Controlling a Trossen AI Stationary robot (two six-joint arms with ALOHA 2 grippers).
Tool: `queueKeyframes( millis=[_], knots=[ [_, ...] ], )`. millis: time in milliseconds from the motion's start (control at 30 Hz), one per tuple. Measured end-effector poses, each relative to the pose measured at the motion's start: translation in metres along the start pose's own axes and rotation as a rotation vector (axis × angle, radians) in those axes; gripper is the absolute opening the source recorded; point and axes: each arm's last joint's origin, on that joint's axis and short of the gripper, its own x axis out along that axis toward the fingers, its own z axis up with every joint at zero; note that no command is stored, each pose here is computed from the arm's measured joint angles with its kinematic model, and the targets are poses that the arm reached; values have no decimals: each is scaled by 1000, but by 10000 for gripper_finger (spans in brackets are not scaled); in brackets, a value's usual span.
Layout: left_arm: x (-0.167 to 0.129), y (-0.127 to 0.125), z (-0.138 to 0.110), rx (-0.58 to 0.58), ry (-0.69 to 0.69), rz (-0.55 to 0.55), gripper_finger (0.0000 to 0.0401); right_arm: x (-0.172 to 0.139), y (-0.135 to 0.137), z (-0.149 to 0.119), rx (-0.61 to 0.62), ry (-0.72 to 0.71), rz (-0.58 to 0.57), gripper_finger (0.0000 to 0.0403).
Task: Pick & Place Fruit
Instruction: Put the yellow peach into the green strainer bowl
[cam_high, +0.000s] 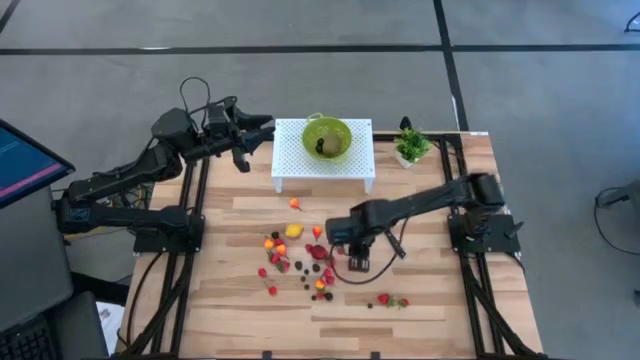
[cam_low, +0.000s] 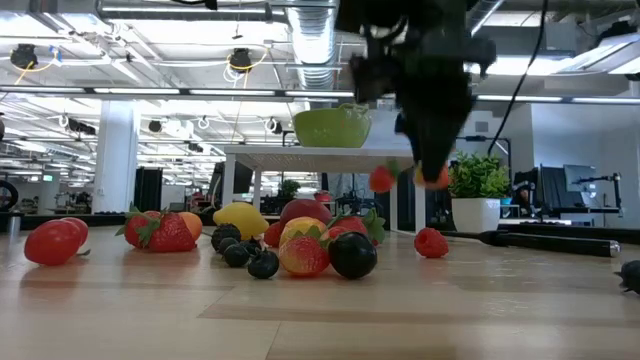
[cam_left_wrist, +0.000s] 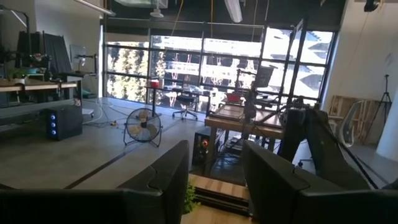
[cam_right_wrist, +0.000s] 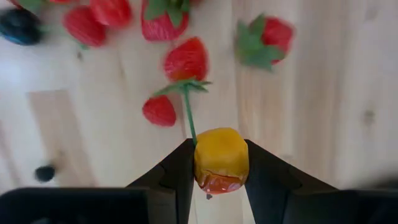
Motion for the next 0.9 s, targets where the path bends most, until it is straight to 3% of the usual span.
queueKeyframes(
  millis=[233,533,900],
  knots=[
    [0,0,1,1,-7,0,142,43,2,0,-28,153,-31,113],
    [0,0,1,2,-15,-2,142,53,2,1,-46,173,-31,120],
    [0,0,1,2,-15,-2,142,53,1,-2,-37,211,-41,201]
  ],
)
